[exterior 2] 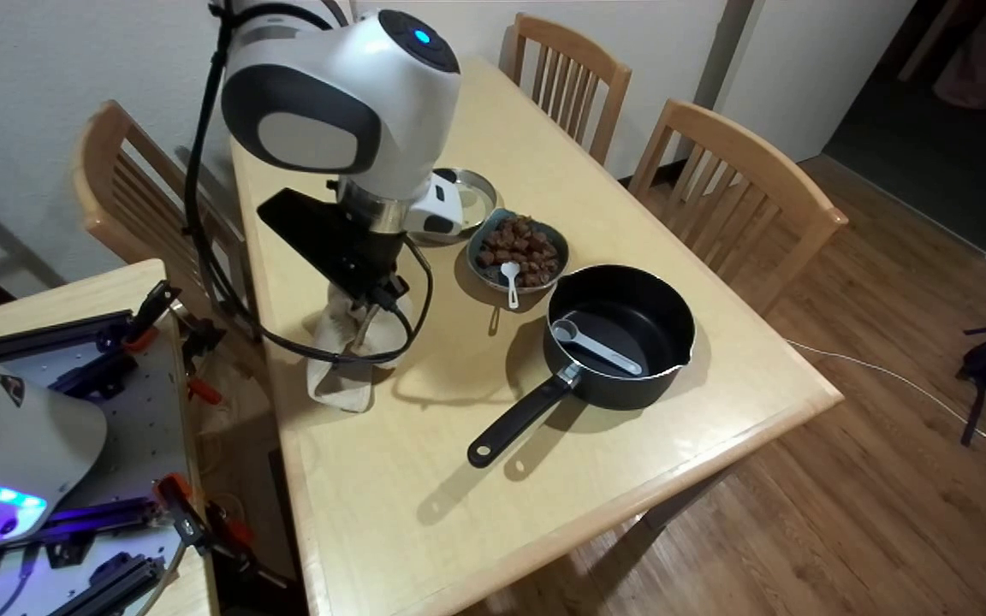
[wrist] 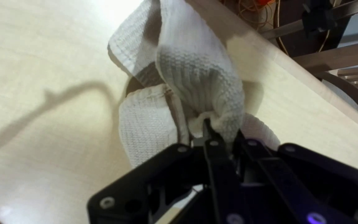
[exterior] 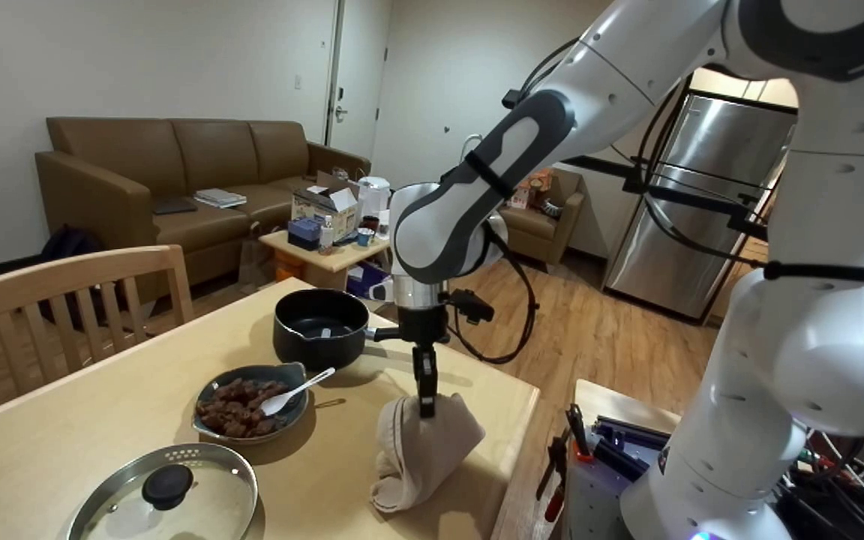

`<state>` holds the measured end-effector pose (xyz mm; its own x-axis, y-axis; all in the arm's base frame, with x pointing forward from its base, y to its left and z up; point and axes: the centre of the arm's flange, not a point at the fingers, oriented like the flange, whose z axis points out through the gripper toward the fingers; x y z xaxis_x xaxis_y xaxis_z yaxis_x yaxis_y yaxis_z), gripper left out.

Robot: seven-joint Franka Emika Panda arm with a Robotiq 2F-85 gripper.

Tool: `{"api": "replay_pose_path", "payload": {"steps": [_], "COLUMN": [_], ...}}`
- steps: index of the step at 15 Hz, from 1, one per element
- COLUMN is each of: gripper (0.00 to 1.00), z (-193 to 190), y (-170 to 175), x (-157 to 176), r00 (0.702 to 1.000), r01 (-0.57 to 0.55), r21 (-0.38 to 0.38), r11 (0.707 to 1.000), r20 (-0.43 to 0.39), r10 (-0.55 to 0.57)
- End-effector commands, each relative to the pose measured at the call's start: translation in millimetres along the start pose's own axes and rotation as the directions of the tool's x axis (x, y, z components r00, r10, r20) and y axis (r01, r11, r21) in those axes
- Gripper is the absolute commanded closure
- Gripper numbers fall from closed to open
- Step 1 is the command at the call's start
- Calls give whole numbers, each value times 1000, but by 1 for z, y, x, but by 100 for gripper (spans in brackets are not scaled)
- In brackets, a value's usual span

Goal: Take the towel out of the pot and put it on the table

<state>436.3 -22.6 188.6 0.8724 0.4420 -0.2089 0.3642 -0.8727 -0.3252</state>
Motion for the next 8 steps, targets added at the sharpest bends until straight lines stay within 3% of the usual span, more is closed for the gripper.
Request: {"api": "replay_pose_path", "payload": {"steps": [1,6,8], "gripper": [98,98,65], "z": [8,16,14], "y": [8,26,33], "x": [-22,-45,-49], "r00": [998,983,973], "r01": [-49,-173,-207], "r21": [45,111,130], "r11": [998,979,970], "r20": [-25,-48,-76], "r10": [50,179,218]}}
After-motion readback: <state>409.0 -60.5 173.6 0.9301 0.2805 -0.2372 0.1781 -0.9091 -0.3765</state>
